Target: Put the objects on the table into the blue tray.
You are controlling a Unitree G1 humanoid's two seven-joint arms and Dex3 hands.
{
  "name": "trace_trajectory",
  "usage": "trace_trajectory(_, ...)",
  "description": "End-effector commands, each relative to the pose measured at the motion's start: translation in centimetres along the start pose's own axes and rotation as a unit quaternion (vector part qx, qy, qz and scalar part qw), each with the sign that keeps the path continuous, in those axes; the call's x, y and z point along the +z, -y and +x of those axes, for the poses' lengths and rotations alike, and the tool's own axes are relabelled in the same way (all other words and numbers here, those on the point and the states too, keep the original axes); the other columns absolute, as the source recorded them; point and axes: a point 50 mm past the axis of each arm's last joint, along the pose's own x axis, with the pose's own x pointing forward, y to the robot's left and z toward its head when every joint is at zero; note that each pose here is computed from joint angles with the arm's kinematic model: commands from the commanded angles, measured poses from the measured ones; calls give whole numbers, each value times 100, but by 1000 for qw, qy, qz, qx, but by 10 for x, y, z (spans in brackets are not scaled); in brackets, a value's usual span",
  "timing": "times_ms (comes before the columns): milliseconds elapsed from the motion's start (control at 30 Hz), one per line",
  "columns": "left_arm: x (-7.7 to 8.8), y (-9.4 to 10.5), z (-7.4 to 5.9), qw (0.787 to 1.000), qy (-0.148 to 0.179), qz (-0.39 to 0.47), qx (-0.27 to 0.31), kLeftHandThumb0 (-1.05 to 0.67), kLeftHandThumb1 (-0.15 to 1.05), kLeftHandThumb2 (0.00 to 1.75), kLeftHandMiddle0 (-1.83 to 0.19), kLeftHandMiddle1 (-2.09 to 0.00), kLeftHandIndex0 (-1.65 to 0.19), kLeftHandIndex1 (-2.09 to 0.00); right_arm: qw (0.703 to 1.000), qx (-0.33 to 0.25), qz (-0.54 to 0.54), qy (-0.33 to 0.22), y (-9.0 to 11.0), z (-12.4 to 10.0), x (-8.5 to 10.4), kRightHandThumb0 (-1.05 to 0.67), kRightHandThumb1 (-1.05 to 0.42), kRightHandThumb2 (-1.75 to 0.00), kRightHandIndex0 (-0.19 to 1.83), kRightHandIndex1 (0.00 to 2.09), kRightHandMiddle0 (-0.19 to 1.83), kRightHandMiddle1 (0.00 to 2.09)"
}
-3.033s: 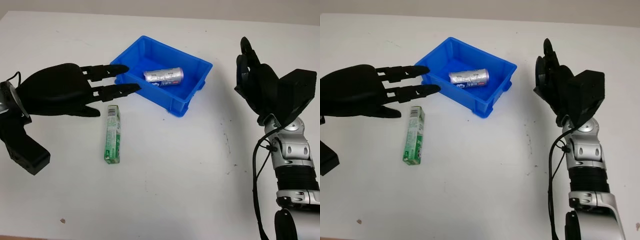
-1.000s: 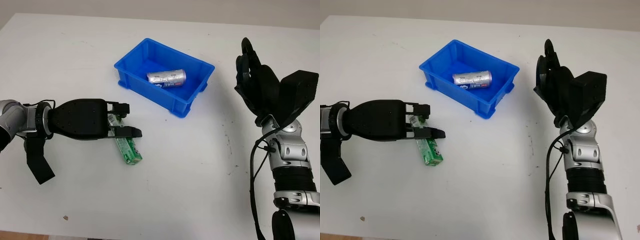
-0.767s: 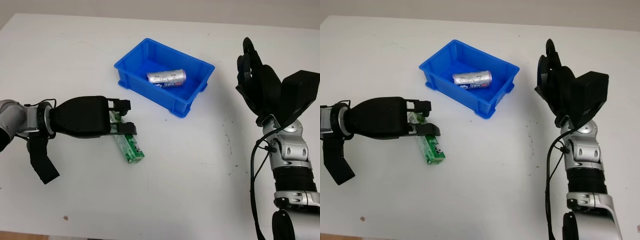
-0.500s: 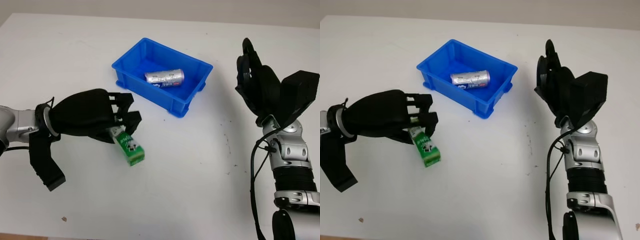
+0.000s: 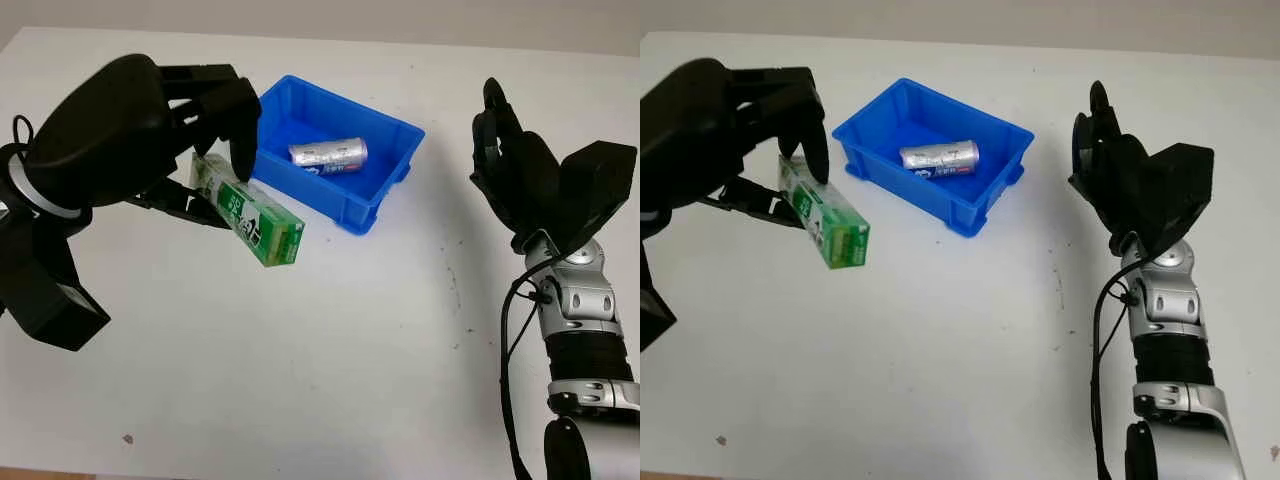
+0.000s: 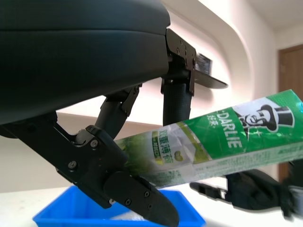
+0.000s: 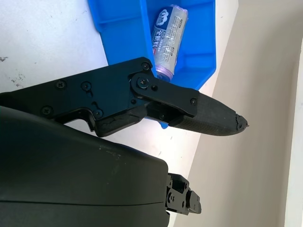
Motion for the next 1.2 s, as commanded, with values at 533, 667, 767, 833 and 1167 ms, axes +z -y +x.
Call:
trace_trajectory(533,-61,38,99,976,-205,-62,-31,-52,105,28,-80,-209,-59,-207,1000,2,-4,7,0,-1,4,-73,-105,-74,-19,0,-19,0)
trace_trajectory(667,-54,53,114,975,-208,-61,-48,-51,105,28,-93,-209,-68,-209,1000,0,-6,6,1,-1,3,-73,-105,-74,-19,0,-19,0)
trace_trajectory(767,-48,67,124,975,-207,-52,-68,-50,105,26,-94,-209,-73,-209,1000,-2,-6,7,1,-2,3,-73,-105,-74,-19,0,-19,0)
trace_trajectory(833,-43,77,128,974,-205,-53,-80,-52,105,27,-90,-209,-71,-209,1000,-4,-4,9,0,-3,2,-73,-105,-74,-19,0,-19,0)
trace_trajectory(1167,-37,93,128,961,-193,-96,-174,-62,105,7,-8,-26,11,-43,1000,-13,-3,9,1,-5,-1,-73,-105,-74,-19,0,-19,0)
